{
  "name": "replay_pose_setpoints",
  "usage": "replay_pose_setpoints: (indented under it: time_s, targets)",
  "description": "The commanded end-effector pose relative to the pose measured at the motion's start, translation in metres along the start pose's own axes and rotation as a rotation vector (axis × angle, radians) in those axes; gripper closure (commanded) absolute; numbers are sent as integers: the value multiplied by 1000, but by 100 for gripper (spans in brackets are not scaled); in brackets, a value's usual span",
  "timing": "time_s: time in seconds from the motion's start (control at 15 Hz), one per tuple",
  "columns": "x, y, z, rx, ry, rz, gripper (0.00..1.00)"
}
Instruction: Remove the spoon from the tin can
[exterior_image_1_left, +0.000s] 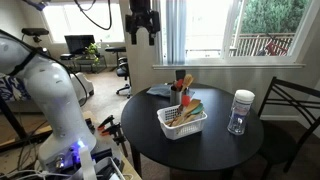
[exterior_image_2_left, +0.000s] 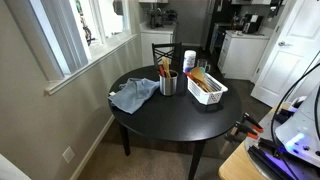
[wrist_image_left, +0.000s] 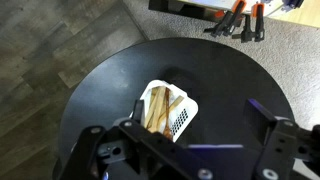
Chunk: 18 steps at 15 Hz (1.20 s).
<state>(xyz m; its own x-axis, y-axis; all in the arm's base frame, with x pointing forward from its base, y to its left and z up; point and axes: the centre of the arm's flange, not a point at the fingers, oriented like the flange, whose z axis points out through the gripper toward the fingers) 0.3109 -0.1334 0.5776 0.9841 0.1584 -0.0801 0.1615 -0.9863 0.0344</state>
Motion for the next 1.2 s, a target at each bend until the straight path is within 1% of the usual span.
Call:
replay_pose_setpoints:
  time_s: [0.0,0.13,0.2,0.27,0.4,0.53,0.6,0.67,0.73,0.93,1.13]
  targets:
    - [0,0,0,0,0,0,0]
    - [0,0,0,0,0,0,0]
    - [6,7,-3,-29,3,1,0]
    - [12,14,-6,-34,21,8,0]
    - [39,47,-19,-14,30,7,0]
    - [63,76,-27,-14,37,16,0]
    - [76,89,-30,11,46,-10,0]
    - [86,100,-31,21,37,-14,0]
    - [104,110,-29,43,26,-36,0]
    - [148,118,-24,95,-14,-75,0]
    - [199,110,-2,122,-77,-81,0]
